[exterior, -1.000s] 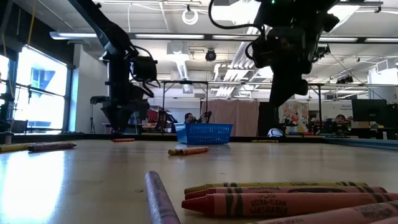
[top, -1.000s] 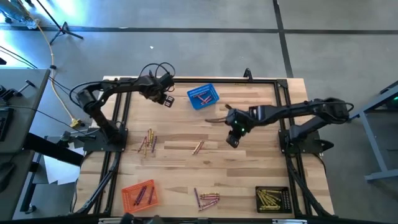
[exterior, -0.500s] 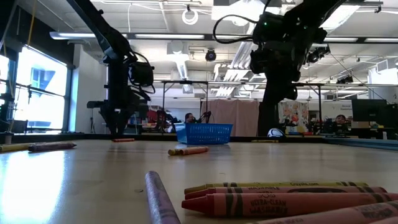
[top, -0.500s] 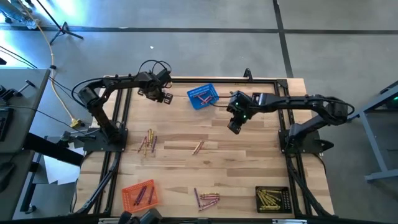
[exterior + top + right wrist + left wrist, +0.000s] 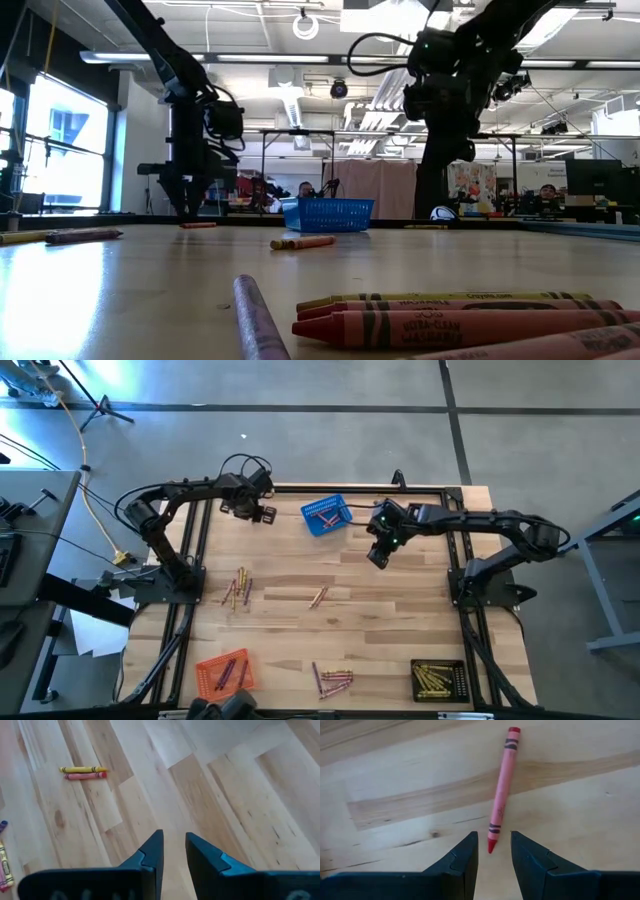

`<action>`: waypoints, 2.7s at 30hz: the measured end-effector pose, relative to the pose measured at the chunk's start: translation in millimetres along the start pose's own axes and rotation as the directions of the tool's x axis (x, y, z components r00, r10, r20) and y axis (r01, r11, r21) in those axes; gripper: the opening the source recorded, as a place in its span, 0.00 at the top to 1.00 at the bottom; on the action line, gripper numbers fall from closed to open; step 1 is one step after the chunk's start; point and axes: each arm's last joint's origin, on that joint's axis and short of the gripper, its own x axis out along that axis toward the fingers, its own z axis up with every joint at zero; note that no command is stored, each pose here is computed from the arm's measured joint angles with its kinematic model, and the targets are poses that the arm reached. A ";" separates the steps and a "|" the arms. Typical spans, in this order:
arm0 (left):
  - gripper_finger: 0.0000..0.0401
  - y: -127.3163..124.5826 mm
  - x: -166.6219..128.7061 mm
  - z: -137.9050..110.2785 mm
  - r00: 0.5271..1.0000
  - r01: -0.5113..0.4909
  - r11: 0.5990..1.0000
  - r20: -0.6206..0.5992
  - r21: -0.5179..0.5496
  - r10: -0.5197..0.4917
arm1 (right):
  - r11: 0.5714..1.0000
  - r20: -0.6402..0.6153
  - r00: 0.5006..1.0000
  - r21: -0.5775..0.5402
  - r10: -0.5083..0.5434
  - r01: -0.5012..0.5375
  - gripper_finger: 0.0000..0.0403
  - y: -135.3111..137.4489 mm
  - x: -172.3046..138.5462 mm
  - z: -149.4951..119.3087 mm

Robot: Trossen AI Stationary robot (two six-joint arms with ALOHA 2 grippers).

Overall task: Sort crayons
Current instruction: Put the red crayon into the blue bin

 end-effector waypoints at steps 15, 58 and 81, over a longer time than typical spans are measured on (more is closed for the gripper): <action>0.75 13.2 2.2 8.3 0.999 0.048 0.998 -0.011 -0.029 -0.048 | 0.998 0.051 0.999 -0.062 0.004 -0.001 0.83 -0.8 -0.6 5.2; 0.75 2.3 11.6 11.4 0.995 0.102 0.990 0.010 -0.100 -0.101 | 0.996 0.143 0.989 -0.093 0.023 -0.010 0.84 1.3 -1.6 14.4; 0.98 0.8 29.7 5.9 0.995 0.047 0.993 -0.086 -0.108 -0.056 | 0.996 0.145 0.989 -0.093 0.025 -0.011 0.84 1.5 -1.6 14.6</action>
